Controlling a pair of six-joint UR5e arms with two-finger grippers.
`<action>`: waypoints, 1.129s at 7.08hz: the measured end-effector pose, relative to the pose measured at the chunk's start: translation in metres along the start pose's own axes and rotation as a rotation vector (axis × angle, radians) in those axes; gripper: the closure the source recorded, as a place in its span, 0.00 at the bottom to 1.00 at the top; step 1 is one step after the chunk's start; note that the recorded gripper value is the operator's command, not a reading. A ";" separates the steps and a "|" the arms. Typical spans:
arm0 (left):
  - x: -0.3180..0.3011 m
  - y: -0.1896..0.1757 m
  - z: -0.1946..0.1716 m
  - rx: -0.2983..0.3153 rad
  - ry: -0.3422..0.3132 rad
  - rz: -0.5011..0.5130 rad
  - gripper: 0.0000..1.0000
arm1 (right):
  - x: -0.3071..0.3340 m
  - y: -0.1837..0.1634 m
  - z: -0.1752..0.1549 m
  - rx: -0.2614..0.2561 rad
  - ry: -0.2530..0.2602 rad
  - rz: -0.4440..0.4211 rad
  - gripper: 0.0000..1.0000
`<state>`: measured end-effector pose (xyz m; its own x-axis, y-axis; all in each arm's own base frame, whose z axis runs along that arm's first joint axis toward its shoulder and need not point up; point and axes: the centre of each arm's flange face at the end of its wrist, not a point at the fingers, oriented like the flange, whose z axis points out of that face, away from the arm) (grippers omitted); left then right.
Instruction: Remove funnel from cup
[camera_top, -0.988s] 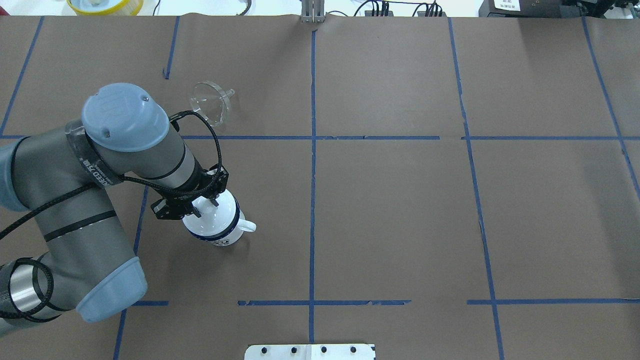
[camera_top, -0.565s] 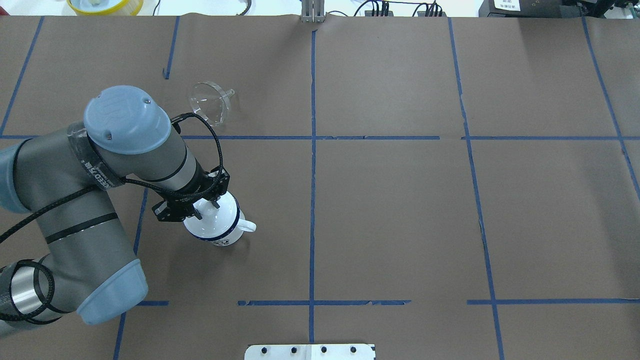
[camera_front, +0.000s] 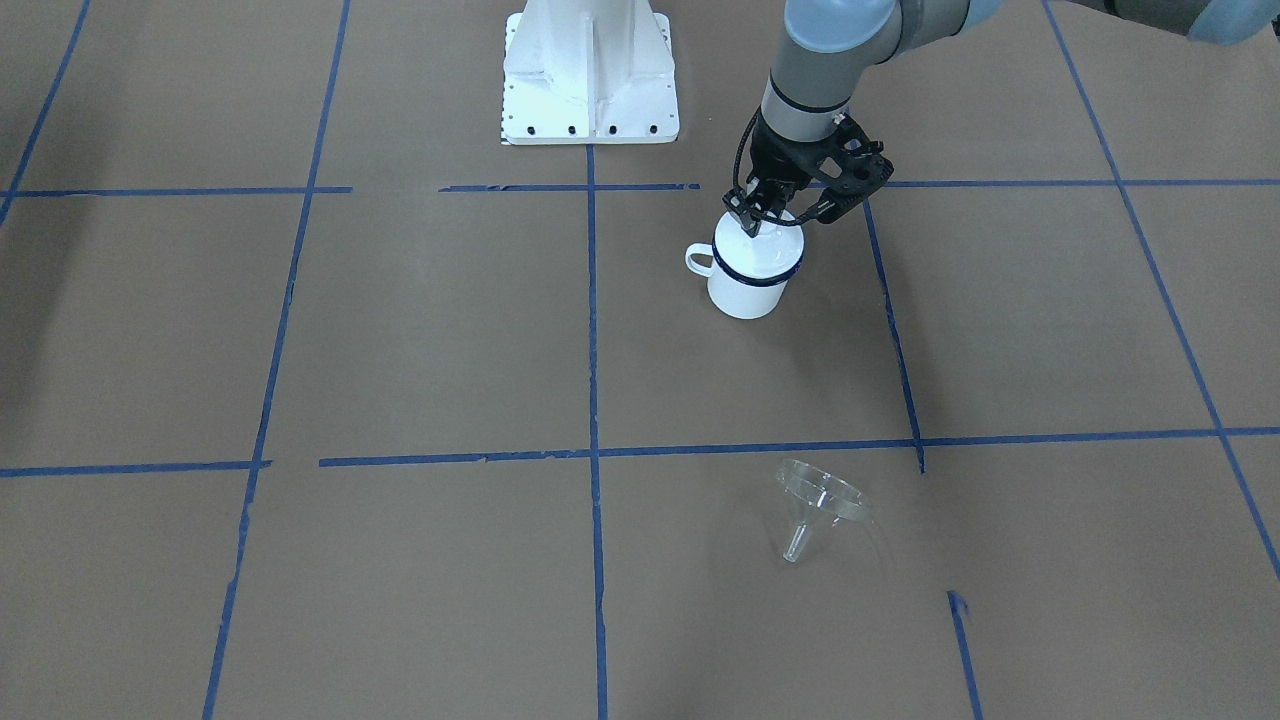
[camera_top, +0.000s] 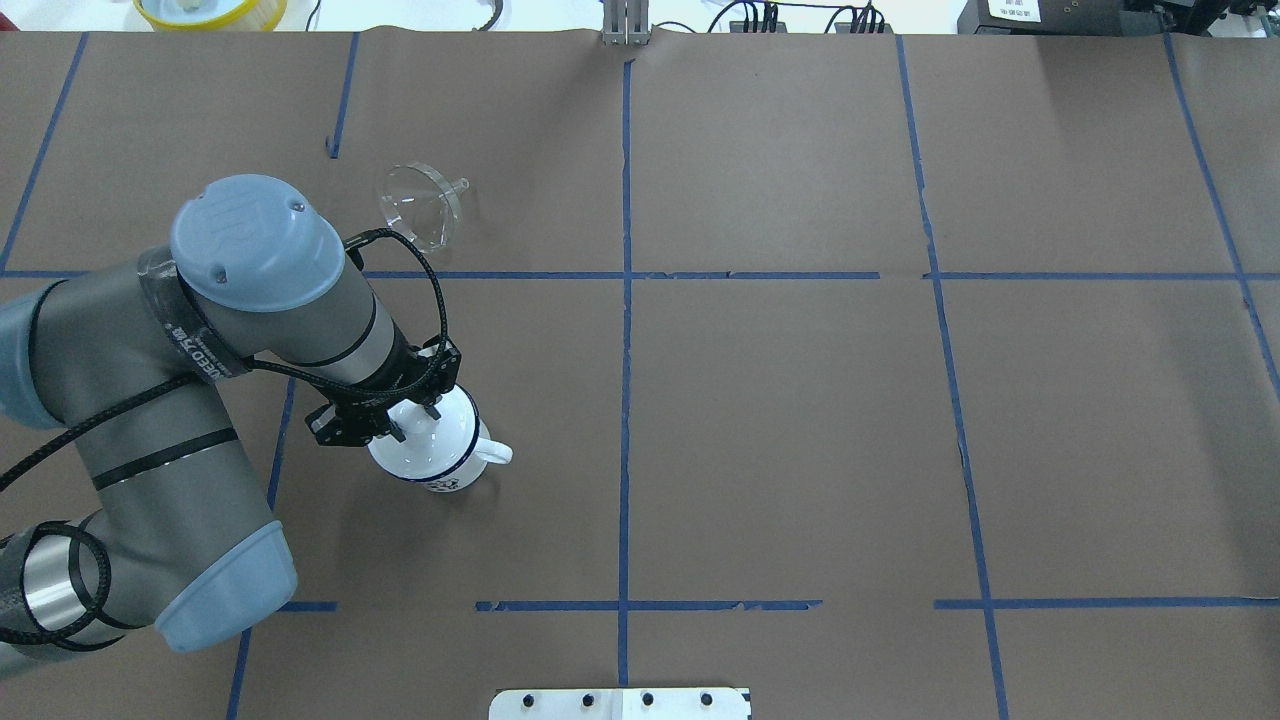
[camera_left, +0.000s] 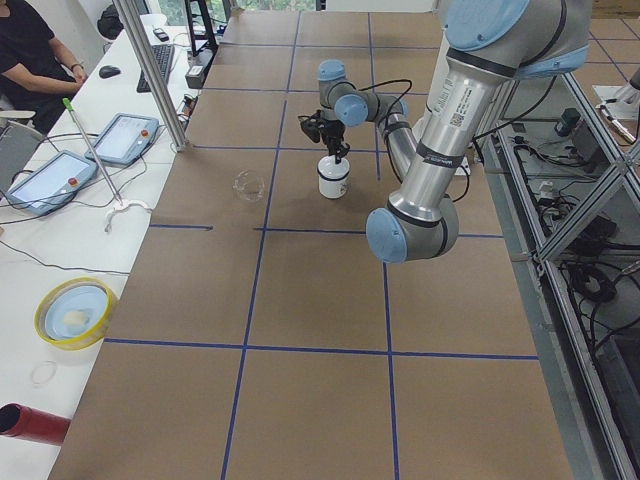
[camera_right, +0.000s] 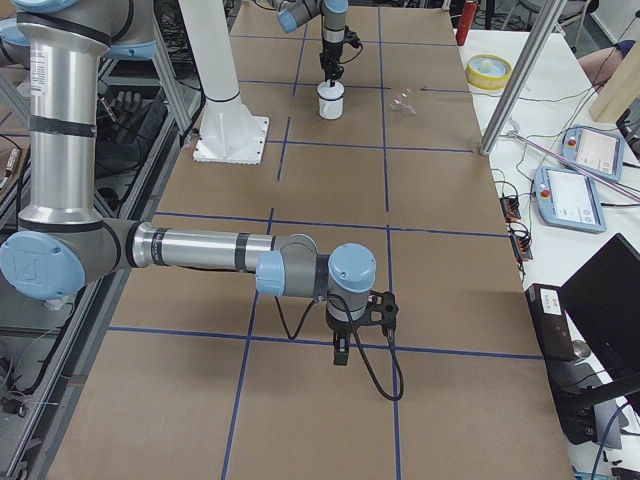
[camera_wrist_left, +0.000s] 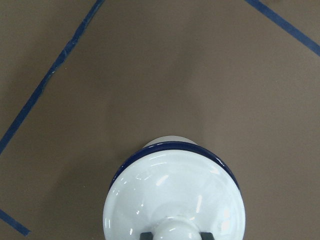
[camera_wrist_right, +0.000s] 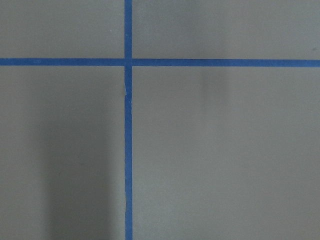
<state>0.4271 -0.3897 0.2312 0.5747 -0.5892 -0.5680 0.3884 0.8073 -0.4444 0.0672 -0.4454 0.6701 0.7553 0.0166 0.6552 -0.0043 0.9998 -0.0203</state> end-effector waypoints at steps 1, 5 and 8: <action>0.000 0.000 0.000 0.000 -0.001 0.000 0.00 | 0.000 0.000 0.000 0.000 0.000 0.000 0.00; -0.005 -0.015 -0.022 0.022 0.033 0.069 0.00 | 0.000 0.000 0.000 0.000 0.000 0.000 0.00; -0.075 -0.143 -0.095 0.167 0.055 0.251 0.00 | 0.000 0.000 0.000 0.000 0.000 0.000 0.00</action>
<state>0.2594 -0.4643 0.2715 0.6292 -0.3682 -0.6845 0.3555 0.9195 -0.1679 0.0672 -0.4454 0.6702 0.7553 0.0166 0.6552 -0.0043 0.9998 -0.0204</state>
